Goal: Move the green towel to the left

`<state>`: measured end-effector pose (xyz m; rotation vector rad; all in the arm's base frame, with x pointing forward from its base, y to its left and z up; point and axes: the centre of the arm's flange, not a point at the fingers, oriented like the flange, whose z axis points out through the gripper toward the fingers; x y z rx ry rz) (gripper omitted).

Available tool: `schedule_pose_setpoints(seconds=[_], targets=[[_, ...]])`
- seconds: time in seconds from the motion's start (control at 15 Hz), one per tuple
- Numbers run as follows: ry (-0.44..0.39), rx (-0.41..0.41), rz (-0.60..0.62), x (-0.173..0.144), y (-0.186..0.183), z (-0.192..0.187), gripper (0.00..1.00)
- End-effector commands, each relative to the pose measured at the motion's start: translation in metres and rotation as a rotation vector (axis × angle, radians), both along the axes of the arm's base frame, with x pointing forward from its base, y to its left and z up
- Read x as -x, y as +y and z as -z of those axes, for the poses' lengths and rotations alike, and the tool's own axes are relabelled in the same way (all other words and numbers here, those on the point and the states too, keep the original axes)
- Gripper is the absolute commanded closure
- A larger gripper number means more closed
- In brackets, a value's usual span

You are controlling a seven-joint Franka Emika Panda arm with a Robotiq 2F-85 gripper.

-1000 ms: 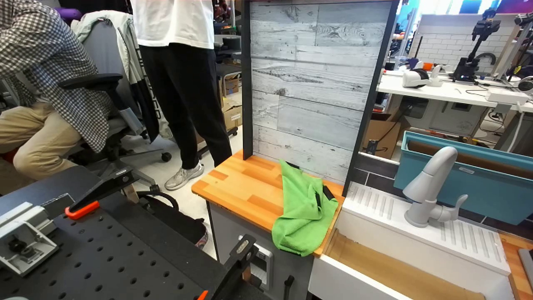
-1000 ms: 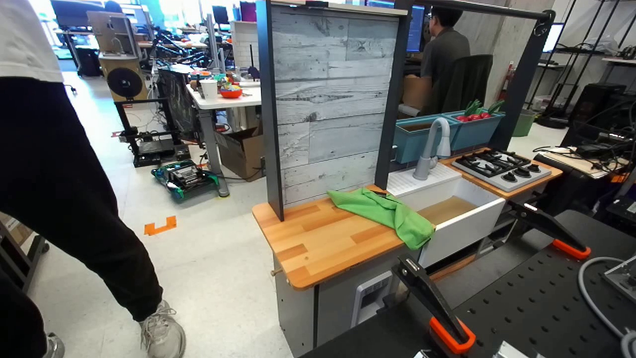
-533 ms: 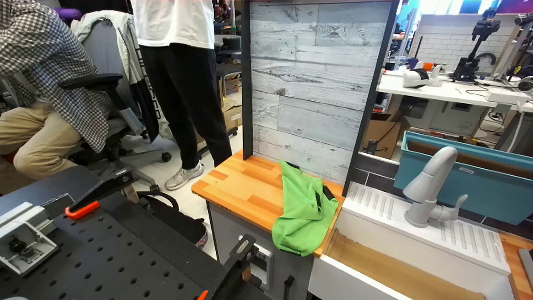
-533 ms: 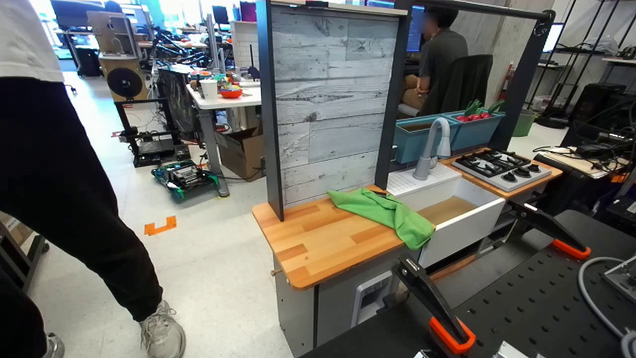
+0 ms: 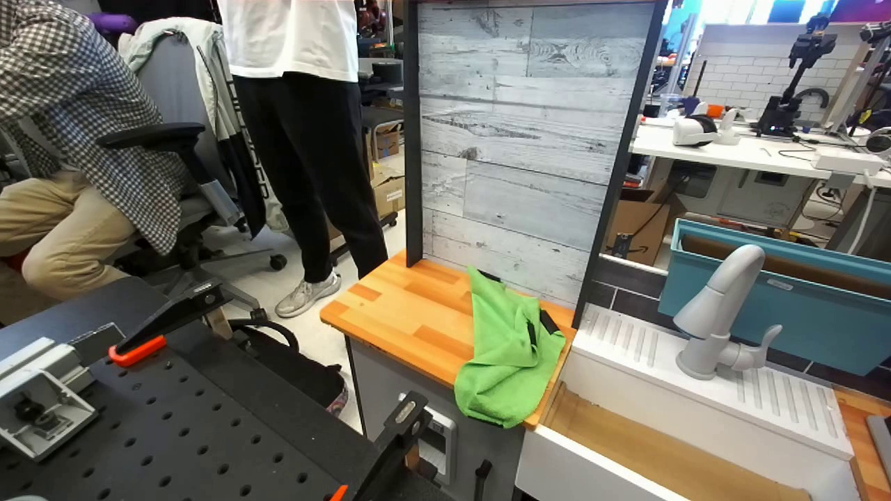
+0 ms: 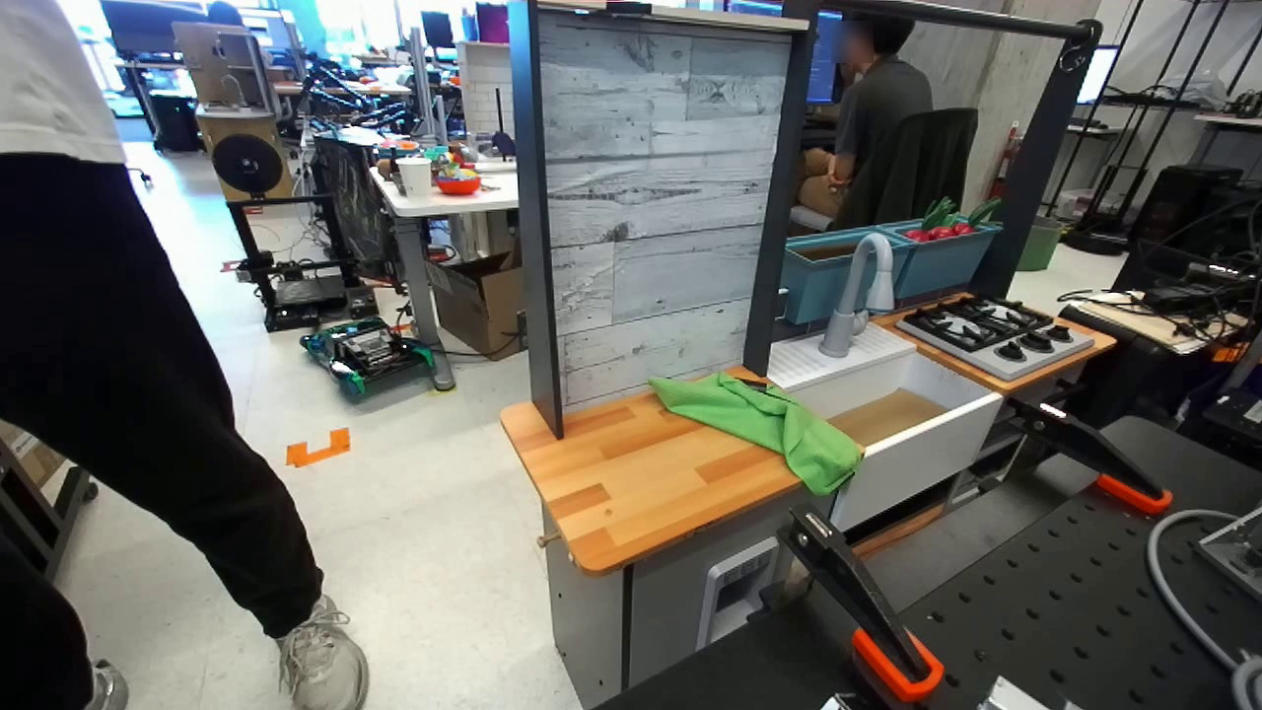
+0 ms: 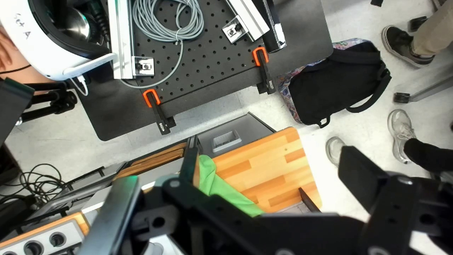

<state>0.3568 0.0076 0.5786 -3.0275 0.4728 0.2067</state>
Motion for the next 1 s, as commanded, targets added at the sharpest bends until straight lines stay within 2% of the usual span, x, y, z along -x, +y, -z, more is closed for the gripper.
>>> schedule_pose_setpoints(seconds=[0.0, 0.4, 0.67, 0.93], targets=[[-0.010, 0.000, 0.040, -0.026, 0.004, 0.007, 0.00], [-0.010, 0.001, 0.103, -0.105, 0.015, 0.036, 0.00], [-0.050, 0.003, 0.143, -0.163, 0.015, 0.079, 0.00], [-0.058, 0.019, 0.169, -0.202, 0.010, 0.124, 0.00]])
